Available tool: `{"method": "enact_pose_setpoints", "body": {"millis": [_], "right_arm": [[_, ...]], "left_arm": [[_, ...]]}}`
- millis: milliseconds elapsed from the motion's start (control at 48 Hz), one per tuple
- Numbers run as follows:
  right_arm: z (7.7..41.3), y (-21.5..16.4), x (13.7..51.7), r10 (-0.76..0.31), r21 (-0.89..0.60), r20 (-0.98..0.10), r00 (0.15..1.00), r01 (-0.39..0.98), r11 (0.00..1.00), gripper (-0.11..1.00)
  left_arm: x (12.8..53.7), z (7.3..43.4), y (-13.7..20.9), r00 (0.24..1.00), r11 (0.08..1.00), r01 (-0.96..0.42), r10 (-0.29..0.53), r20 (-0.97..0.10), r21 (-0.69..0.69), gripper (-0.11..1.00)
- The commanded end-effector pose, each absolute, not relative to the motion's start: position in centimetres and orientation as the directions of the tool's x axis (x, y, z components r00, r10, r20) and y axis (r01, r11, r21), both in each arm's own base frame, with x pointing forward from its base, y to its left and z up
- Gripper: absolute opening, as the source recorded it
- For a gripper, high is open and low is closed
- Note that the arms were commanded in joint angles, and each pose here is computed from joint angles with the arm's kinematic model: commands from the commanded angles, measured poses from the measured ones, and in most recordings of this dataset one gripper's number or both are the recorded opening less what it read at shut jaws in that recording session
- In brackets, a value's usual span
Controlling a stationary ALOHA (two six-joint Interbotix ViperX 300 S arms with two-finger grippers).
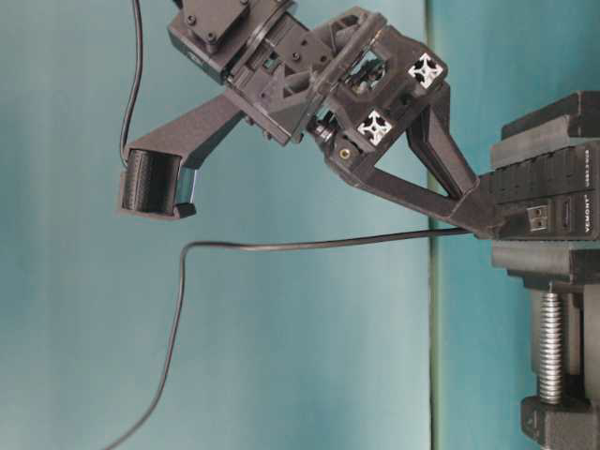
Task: Insert the USB into the second port from the front of the fixed hub.
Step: 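Push the USB plug into the second port with the right gripper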
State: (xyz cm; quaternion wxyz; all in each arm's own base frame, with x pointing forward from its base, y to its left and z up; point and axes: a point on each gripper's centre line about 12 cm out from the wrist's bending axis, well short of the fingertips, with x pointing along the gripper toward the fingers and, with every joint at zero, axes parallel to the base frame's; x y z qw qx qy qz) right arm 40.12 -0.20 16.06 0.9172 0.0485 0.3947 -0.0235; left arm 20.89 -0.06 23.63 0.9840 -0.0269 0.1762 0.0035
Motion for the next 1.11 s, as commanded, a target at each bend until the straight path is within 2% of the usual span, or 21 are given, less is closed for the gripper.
{"method": "enact_pose_setpoints", "body": {"millis": [0,396,1084], "right_arm": [[16.4,-0.1,40.0,-0.002,0.085,-0.724,0.690,0.092,0.992,0.07],[15.4,0.5,39.2,0.009,0.109,-0.755,0.655,0.112,0.988,0.07],[15.2,0.6,39.4,0.010,0.108,-0.756,0.654,0.110,0.988,0.07]], "left_arm": [[21.2,24.3,-0.1,0.945,0.999,-0.015,-0.003,-0.327,-0.051,0.00],[21.1,24.2,0.0,0.945,0.999,-0.016,-0.001,-0.328,-0.051,0.00],[21.1,24.2,-0.1,0.945,0.999,-0.015,-0.003,-0.328,-0.051,0.00]]}}
